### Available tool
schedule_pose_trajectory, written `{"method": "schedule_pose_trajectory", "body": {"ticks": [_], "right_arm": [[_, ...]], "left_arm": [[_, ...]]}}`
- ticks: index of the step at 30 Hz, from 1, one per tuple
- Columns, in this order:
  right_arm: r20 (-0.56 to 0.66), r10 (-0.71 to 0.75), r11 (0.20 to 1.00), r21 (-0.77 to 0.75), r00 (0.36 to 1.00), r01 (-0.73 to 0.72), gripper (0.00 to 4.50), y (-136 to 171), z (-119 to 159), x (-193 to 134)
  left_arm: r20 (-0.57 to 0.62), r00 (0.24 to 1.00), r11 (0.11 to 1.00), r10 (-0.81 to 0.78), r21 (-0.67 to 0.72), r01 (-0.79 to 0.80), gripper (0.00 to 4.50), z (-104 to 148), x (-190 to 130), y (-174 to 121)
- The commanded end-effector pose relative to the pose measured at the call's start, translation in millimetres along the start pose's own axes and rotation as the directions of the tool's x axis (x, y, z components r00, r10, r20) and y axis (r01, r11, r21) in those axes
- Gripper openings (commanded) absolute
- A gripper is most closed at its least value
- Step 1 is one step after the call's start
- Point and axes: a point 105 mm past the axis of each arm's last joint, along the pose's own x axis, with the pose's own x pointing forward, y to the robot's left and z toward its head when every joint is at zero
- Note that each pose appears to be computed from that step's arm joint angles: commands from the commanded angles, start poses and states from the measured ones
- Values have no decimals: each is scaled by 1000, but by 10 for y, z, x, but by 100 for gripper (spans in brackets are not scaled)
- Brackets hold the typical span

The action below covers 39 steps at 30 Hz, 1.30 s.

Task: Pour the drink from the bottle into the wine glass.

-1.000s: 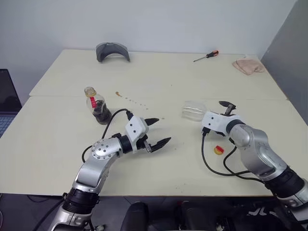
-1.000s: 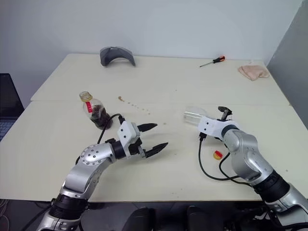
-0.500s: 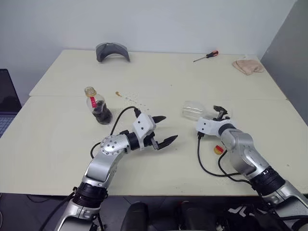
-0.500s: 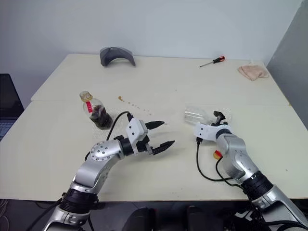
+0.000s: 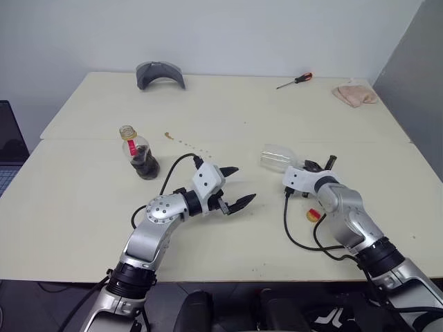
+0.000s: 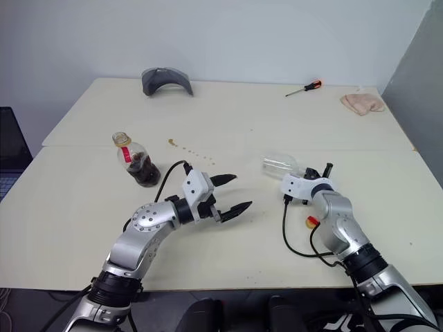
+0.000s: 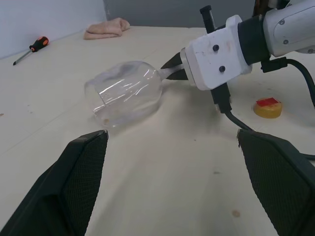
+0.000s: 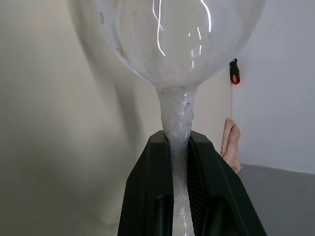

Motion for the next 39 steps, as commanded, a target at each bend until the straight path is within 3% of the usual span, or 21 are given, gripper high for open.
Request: {"method": "schedule_pose_trajectory", "body": {"ticks": [1,3,6,9,10,13,17,26,39], "right_arm": [[37,-73,996,53,997,70,11,-288,69,3],[83,-96,968,241,992,73,11,-515,154,-57],[160,-93,917,398,983,22,11,-623,264,-127],[421,-136,627,737,897,-251,11,-605,675,-318],[473,-164,555,770,865,-316,11,-608,750,-376],[598,-207,489,749,775,-447,11,-489,948,-520],[646,-305,351,760,700,-547,11,-318,1187,-446],[672,-354,350,740,650,-574,11,-151,1547,-150],[692,-332,358,721,641,-593,11,78,1506,-185]], "left_arm": [[32,999,1000,14,27,-15,450,113,-23,8],[27,998,998,59,12,-59,450,102,-97,84],[16,994,994,107,-8,-107,450,77,-197,160],[13,984,983,175,-60,-174,450,76,-386,257],[14,982,980,189,-74,-187,450,83,-429,275],[74,975,974,209,-102,-201,450,186,-576,293],[74,980,974,184,-146,-172,450,260,-774,230],[68,972,966,224,-144,-213,450,424,-915,307],[36,982,971,185,-160,-177,450,554,-1069,402]]}}
